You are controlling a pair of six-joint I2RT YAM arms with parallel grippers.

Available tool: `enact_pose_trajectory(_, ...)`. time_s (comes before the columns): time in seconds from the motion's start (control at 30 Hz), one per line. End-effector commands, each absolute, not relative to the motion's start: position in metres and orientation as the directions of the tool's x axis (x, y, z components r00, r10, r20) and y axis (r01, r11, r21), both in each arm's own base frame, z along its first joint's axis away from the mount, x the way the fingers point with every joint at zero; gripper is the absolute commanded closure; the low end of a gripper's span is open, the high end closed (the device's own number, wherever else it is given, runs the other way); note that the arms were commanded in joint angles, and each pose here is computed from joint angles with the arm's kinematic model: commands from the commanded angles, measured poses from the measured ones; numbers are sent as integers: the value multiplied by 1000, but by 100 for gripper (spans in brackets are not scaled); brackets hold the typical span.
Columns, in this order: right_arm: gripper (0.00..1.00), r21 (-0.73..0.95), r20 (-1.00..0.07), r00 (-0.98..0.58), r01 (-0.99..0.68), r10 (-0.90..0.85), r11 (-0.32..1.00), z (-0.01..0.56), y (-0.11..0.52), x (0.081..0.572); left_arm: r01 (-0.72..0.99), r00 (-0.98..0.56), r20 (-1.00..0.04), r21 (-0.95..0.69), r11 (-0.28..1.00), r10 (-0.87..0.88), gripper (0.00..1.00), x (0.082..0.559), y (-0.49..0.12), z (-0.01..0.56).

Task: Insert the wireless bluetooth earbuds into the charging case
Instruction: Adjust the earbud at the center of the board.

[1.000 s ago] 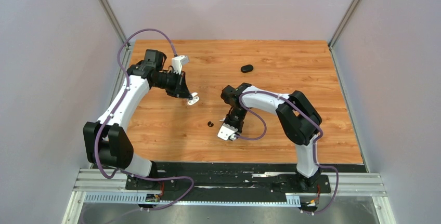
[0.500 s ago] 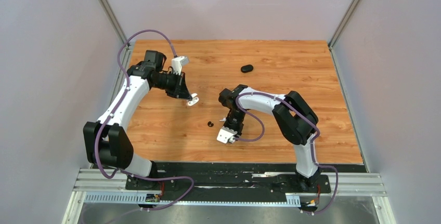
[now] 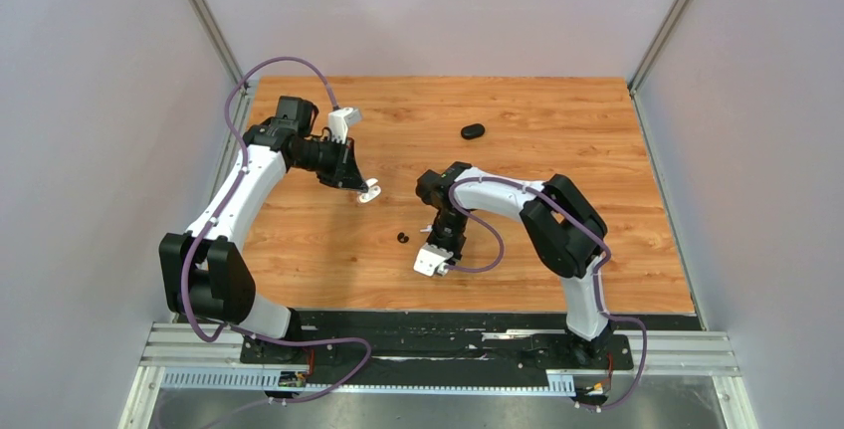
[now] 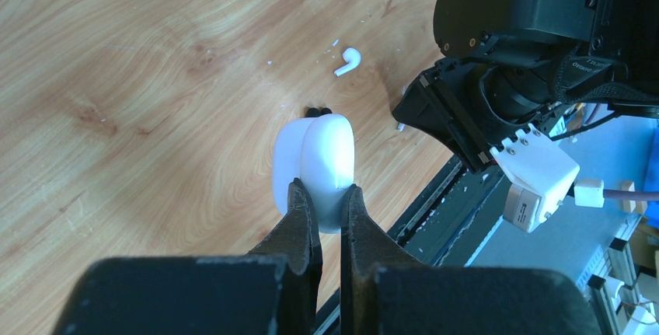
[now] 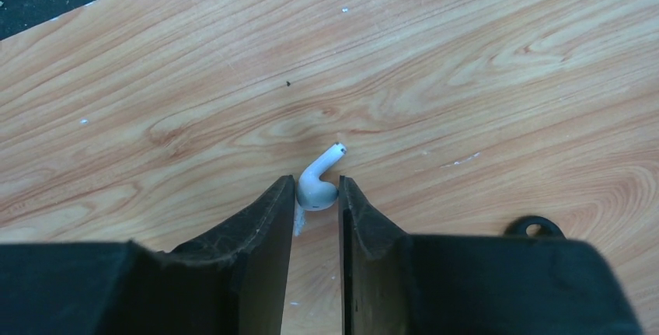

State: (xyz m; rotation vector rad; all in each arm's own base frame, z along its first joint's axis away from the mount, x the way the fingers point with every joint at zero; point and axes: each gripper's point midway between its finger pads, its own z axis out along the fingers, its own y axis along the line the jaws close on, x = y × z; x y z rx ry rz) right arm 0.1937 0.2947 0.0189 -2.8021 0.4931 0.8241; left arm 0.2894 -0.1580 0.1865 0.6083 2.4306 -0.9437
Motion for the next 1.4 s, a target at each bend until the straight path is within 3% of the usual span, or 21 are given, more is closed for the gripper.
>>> enact_pose_trajectory(0.0,76,-40,-517,793,-400,-323,-916,18,294,205,579,-761,-611,-490,652,217,100,291,-160,203)
enact_pose_trajectory(0.27,86,91,-555,587,-661,-590,-744,27,290,202,580,-761,-613,-497,646,211,100,291,-161,204)
enact_pose_trajectory(0.43,97,240,-580,198,-885,-790,-398,43,299,203,578,-763,-615,-507,640,201,100,292,-163,207)
enact_pose_trajectory(0.5,100,319,-542,-31,-932,-840,-172,51,301,204,575,-765,-613,-512,638,198,100,293,-164,208)
enact_pose_trajectory(0.73,100,448,-357,-562,-804,-746,391,64,300,217,562,-775,-604,-526,638,184,100,298,-166,203)
enact_pose_trajectory(0.93,100,198,-302,-719,-689,-625,697,32,269,257,552,-783,-595,-532,642,180,100,302,-166,201)
enact_pose_trajectory(1.07,99,167,-277,-747,-657,-605,735,20,262,259,555,-780,-599,-525,646,183,100,303,-166,203)
enact_pose_trajectory(1.23,68,233,-265,-739,-673,-620,702,18,269,247,555,-780,-597,-522,647,188,100,302,-165,203)
enact_pose_trajectory(1.37,57,246,-293,-686,-727,-666,641,35,272,246,555,-781,-594,-524,646,190,100,300,-165,203)
